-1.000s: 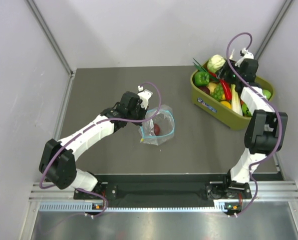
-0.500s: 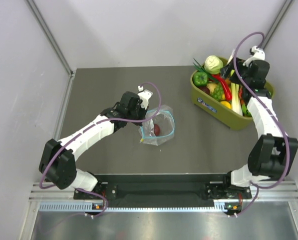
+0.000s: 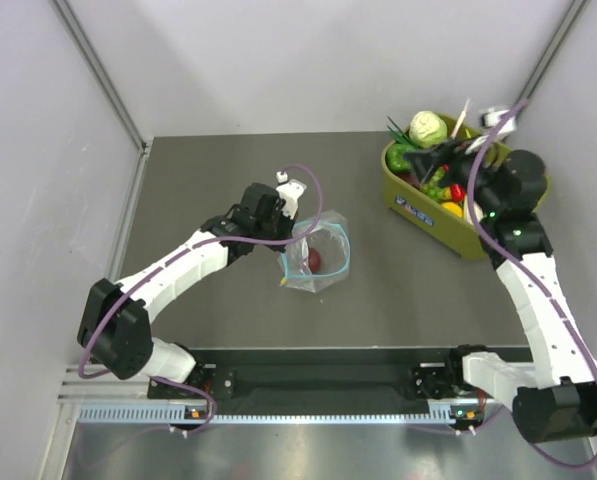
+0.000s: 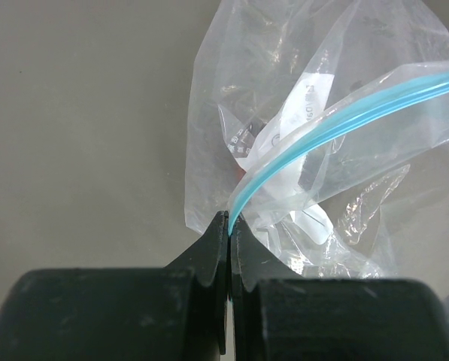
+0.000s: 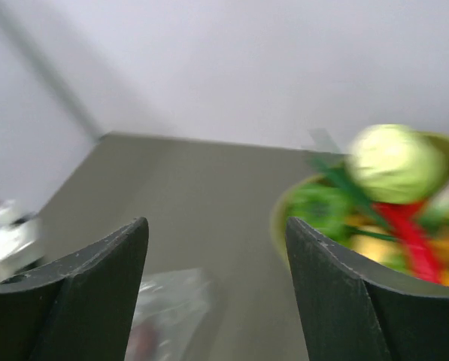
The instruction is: Open the zip-top bag and remove the fake food
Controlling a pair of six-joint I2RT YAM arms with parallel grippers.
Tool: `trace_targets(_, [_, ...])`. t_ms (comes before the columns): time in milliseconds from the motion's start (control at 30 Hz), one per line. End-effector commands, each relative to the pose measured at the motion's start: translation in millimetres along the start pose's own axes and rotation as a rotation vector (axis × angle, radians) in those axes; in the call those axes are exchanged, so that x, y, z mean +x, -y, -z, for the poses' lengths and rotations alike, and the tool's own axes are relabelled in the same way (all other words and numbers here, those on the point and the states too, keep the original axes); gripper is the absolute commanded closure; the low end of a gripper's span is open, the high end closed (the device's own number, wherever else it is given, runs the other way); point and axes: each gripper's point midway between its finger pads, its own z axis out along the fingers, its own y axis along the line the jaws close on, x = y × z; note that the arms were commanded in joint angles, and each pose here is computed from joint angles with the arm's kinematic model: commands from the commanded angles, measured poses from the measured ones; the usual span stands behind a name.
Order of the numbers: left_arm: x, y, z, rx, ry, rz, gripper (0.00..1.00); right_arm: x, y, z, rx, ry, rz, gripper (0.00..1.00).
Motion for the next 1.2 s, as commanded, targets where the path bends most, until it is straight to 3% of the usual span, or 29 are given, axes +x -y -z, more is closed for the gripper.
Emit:
trace_targets(0, [-22.9, 5.8, 12.4, 0.027, 0.081, -0.014, 1.0, 42.2, -71.2, 7.9, -0.263, -0.127, -0.043, 0.29])
trace_targets(233, [-21.2, 9.9, 9.8, 0.052, 0.079, -0.005, 1.0, 123.1, -190.5, 38.9, -0.66, -0.368, -0.128, 0.33])
trace_targets(467, [-19.8, 10.5, 7.5, 0.056, 0.075, -0.006, 1.0, 186.5, -248.1, 64.6, -0.849, -0.565, -0.164, 0.36])
trace_targets(567, [-19.9, 11.3, 7.7, 0.061, 0.077, -0.007, 1.0, 216.3, -249.0, 57.5, -0.814, -0.645, -0.169, 0.37])
trace_targets(800, [-24.0, 16.9, 11.9, 0.093, 0.098, -0.02, 1.0, 284.0, -210.2, 28.4, -0.544, -0.804, -0.123, 0.42])
trace_targets(967, [-28.2, 24.9, 16.9, 0.136, 0.119, -0.034, 1.0, 306.6, -176.5, 11.3, -0.343, -0.779, -0.078, 0.43])
trace_targets(1167, [-29.5, 25.2, 18.6, 0.139, 0.129, -0.036, 1.0, 316.3, -150.8, 8.7, -0.217, -0.733, -0.073, 0.43])
